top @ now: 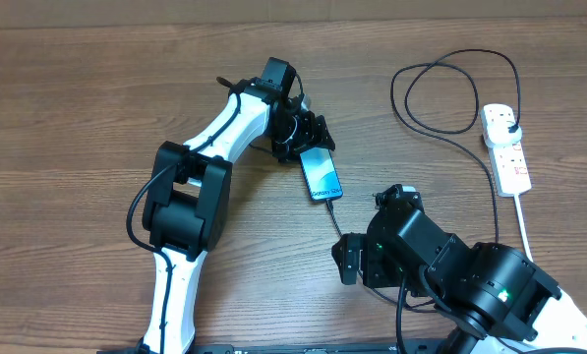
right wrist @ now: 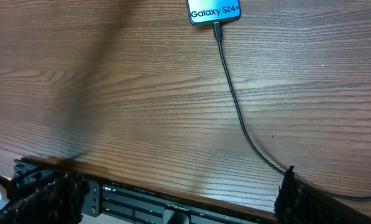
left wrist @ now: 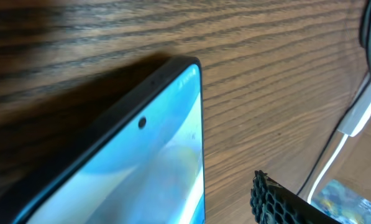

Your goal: Plug charger to phone and switch on socket

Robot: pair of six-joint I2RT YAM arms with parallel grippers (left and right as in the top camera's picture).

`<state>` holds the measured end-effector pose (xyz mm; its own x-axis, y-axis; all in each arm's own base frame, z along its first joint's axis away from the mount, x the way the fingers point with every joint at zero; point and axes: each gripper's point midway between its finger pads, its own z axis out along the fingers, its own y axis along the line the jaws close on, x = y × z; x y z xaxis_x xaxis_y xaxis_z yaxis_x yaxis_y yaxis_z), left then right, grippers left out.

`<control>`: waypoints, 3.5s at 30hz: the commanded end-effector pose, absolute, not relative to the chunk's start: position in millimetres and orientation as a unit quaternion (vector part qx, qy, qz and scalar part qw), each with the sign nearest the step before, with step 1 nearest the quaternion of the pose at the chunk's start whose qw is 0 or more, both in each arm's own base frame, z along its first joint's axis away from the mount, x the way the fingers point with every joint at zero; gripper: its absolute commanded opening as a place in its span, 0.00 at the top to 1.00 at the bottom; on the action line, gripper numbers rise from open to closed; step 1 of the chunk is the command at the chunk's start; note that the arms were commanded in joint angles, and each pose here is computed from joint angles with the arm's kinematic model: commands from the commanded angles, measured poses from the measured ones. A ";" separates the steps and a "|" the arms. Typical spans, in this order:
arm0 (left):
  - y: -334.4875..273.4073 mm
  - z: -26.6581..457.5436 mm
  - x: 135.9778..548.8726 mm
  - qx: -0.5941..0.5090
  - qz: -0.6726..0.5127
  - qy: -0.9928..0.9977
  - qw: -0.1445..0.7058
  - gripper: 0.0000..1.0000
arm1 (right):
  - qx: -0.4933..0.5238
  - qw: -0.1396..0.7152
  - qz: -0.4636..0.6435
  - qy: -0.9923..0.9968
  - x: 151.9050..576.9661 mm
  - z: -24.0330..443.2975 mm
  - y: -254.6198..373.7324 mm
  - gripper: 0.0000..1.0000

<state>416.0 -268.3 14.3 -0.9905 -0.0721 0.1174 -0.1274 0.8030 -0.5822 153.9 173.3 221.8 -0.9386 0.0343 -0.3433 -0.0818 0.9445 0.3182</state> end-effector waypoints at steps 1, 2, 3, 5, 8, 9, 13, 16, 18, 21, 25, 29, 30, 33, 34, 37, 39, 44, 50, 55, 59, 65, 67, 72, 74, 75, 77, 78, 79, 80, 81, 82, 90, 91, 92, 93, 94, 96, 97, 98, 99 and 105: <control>-208.6 -76.1 392.3 0.098 0.142 -0.982 0.077 0.26 | -0.004 0.180 0.160 0.970 156.3 220.8 169.3 0.00; -208.5 -76.1 392.2 0.098 0.142 -0.982 0.077 0.26 | -0.004 0.181 0.160 0.970 156.3 220.8 169.3 0.00; -208.0 -76.2 392.2 0.098 0.141 -0.982 0.077 0.26 | -0.004 0.181 0.160 0.970 156.5 220.8 169.2 0.00; -207.0 -76.5 391.8 0.100 0.138 -0.982 0.078 0.26 | -0.003 0.184 0.158 0.970 157.3 220.9 168.4 0.00; -206.3 -76.6 391.2 0.100 0.136 -0.983 0.079 0.25 | -0.001 0.190 0.152 0.970 159.7 221.2 166.4 0.00; -206.3 -76.6 391.2 0.100 0.136 -0.983 0.079 0.25 | 0.000 0.193 0.150 0.970 160.8 221.4 165.6 0.00; -205.8 -76.5 390.8 0.101 0.135 -0.982 0.080 0.23 | 0.003 0.203 0.147 0.968 164.3 222.7 164.8 0.00; -204.1 -76.1 390.9 0.104 0.138 -0.982 0.083 0.21 | 0.003 0.206 0.151 0.967 165.7 223.9 166.6 0.00; -203.8 -75.5 391.1 0.105 0.143 -0.981 0.085 0.21 | 0.003 0.207 0.153 0.966 166.3 224.4 167.3 0.00; -201.0 -75.4 390.5 0.108 0.142 -0.980 0.088 0.20 | 0.003 0.209 0.155 0.966 167.0 225.0 168.2 0.00; -200.3 -74.9 390.3 0.111 0.145 -0.979 0.091 0.18 | 0.004 0.216 0.166 0.962 170.5 228.5 173.3 0.00; -198.8 -73.1 390.7 0.117 0.156 -0.976 0.097 0.00 | 0.005 0.227 0.176 0.958 175.1 232.2 177.7 0.00; -195.8 -73.0 389.5 0.121 0.154 -0.975 0.101 0.00 | 0.006 0.231 0.176 0.957 177.1 233.1 178.1 0.00; -186.3 -72.5 386.3 0.133 0.149 -0.973 0.113 0.00 | 0.013 0.249 0.166 0.954 185.2 234.5 176.8 0.13; -183.3 -71.9 385.3 0.135 0.150 -0.972 0.118 0.00 | 0.017 0.259 0.157 0.953 189.4 234.8 174.4 0.32; -183.5 -66.9 383.6 0.122 0.175 -0.968 0.128 0.00 | 0.038 0.278 0.134 0.951 198.7 234.2 166.3 0.69; -185.4 -59.1 383.9 0.103 0.198 -0.966 0.129 0.00 | 0.075 0.278 0.134 0.948 203.3 234.1 160.5 0.87; -173.7 -24.4 391.1 0.047 0.184 -0.978 0.087 0.00 | 0.161 0.272 0.100 0.944 218.6 228.6 120.5 0.96; -138.4 74.3 395.0 0.035 0.105 -0.994 -0.015 0.00 | 0.274 0.252 0.062 0.926 242.1 221.4 42.4 0.96; -137.4 189.9 386.7 0.018 0.143 -0.978 -0.150 0.01 | 0.420 0.221 0.006 0.880 259.3 199.0 -52.2 0.96; -124.0 251.3 366.9 0.014 0.132 -0.964 -0.231 0.00 | 0.451 0.171 0.033 0.876 283.2 165.5 -90.2 0.96; -94.6 295.9 320.4 0.027 0.096 -0.946 -0.309 0.00 | 0.486 0.107 0.060 0.865 324.9 130.7 -128.9 0.96; -79.3 300.6 301.3 0.049 0.082 -0.939 -0.329 0.00 | 0.480 0.100 0.058 0.870 342.3 124.3 -138.4 0.96; -50.2 309.6 254.7 0.074 0.063 -0.919 -0.382 0.00 | 0.481 0.088 0.053 0.871 375.4 109.9 -155.5 0.96; -39.9 314.2 235.5 0.082 0.060 -0.910 -0.402 0.00 | 0.484 0.082 0.052 0.870 381.3 103.1 -159.4 0.96; -33.7 316.9 225.6 0.086 0.055 -0.905 -0.413 0.00 | 0.486 0.079 0.048 0.869 383.2 98.8 -161.7 0.96; -20.3 321.9 207.2 0.096 0.040 -0.898 -0.428 0.00 | 0.491 0.075 0.030 0.867 383.4 90.7 -168.5 0.96; -13.3 324.4 199.1 0.102 0.030 -0.894 -0.435 0.01 | 0.492 0.074 0.022 0.867 383.1 87.5 -171.2 0.96; -7.2 326.4 193.3 0.107 0.020 -0.890 -0.442 0.01 | 0.493 0.071 0.013 0.867 381.9 84.1 -174.3 0.96; 1.1 330.1 187.8 0.116 0.007 -0.884 -0.453 0.00 | 0.493 0.070 0.007 0.867 381.8 81.6 -176.2 0.96; 5.7 331.2 183.7 0.121 -0.001 -0.881 -0.457 0.00 | 0.493 0.070 0.003 0.867 381.8 80.2 -177.8 0.96; 8.2 331.0 179.1 0.122 -0.004 -0.881 -0.458 0.00 | 0.493 0.071 0.004 0.867 383.8 77.6 -178.4 0.96; 9.1 322.4 169.7 0.117 -0.007 -0.891 -0.439 0.01 | 0.498 0.069 0.004 0.865 394.5 52.6 -183.5 0.96; 9.1 322.4 169.7 0.117 -0.007 -0.891 -0.439 0.00 | 0.497 0.069 0.004 0.865 396.6 48.4 -184.2 0.96; 9.3 322.5 169.0 0.117 -0.007 -0.890 -0.440 0.00 | 0.492 0.071 0.004 0.868 398.9 44.8 -185.3 0.96; 9.6 323.0 168.6 0.118 -0.006 -0.890 -0.441 0.00 | 0.488 0.075 0.005 0.869 401.3 43.8 -185.9 0.96; 10.1 323.2 168.0 0.119 -0.007 -0.889 -0.442 0.01 | 0.487 0.077 0.005 0.870 402.7 43.2 -186.5 0.96; 11.1 323.7 167.2 0.121 -0.007 -0.888 -0.443 0.00 | 0.487 0.085 0.006 0.869 406.2 44.8 -188.3 0.96; 11.3 324.0 166.9 0.121 -0.007 -0.888 -0.444 0.01 | 0.487 0.089 0.006 0.869 408.3 46.7 -189.2 0.96; 11.3 324.2 166.6 0.121 -0.006 -0.887 -0.445 0.00 | 0.487 0.095 0.007 0.868 411.0 48.0 -190.4 0.96; 11.6 324.4 166.3 0.122 -0.006 -0.887 -0.445 0.01 | 0.487 0.097 0.007 0.868 412.0 48.2 -190.7 0.96; 22.0 329.8 157.0 0.147 -0.010 -0.875 -0.462 0.00 | 0.485 0.107 0.016 0.868 418.8 47.0 -190.6 0.96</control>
